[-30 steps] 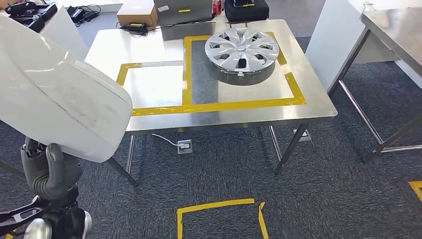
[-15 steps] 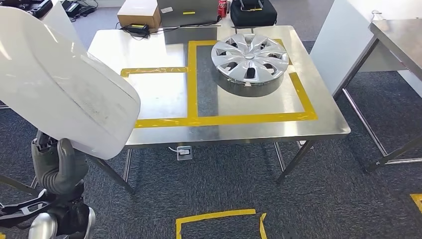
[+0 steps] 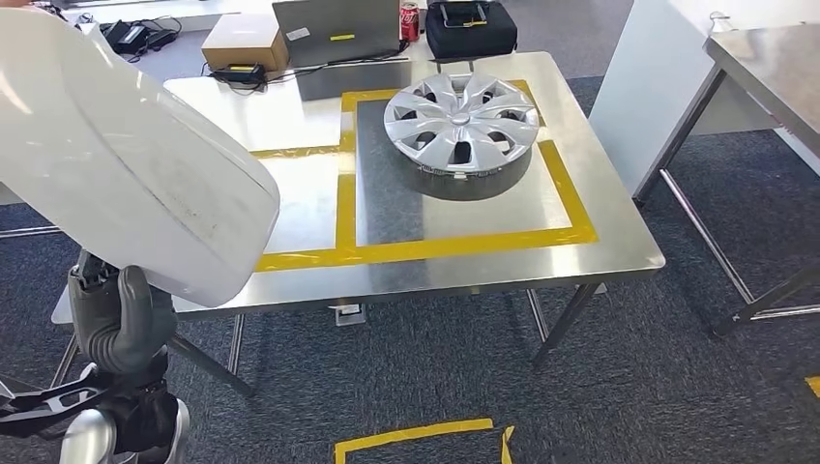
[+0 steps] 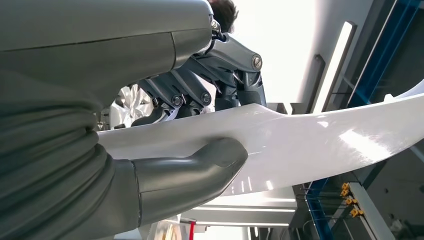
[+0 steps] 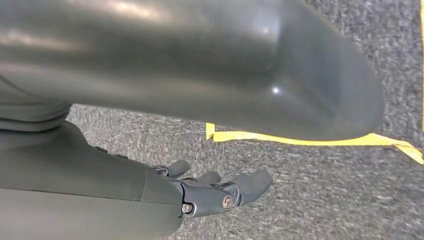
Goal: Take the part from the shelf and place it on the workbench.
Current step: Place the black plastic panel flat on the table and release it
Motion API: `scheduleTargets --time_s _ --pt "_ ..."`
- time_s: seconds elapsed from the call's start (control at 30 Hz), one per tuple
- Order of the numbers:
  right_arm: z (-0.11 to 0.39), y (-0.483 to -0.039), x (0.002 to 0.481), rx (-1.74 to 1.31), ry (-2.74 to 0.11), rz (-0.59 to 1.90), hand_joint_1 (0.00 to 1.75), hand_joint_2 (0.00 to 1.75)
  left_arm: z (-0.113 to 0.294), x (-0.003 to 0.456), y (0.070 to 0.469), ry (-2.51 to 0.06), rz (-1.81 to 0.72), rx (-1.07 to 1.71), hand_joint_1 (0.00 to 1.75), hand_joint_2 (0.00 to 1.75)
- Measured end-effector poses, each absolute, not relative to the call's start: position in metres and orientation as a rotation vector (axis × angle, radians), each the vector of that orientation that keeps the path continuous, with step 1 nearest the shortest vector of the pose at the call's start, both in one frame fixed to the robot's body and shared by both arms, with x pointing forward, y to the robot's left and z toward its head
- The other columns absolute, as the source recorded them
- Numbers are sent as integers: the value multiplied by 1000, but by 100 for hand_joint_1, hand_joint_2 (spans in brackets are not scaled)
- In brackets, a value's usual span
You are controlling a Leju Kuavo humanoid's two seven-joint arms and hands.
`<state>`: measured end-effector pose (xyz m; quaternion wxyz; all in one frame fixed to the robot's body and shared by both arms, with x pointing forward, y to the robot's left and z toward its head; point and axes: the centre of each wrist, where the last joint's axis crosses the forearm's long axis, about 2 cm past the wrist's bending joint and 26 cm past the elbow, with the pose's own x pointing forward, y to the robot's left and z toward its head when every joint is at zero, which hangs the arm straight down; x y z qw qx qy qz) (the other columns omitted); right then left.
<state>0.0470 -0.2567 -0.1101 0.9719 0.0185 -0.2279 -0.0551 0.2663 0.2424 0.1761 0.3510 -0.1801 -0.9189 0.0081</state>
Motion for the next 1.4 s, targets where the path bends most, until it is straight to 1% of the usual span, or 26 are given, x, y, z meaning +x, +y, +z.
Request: scheduleTargets --time_s 0.27,1.4 --pt "-109 -250 48 53 -461 -117 0 0 176 266 242 -2380 19 -468 175 175" --pt "-109 -251 50 65 -451 -120 0 0 176 272 240 -2376 21 -478 175 175"
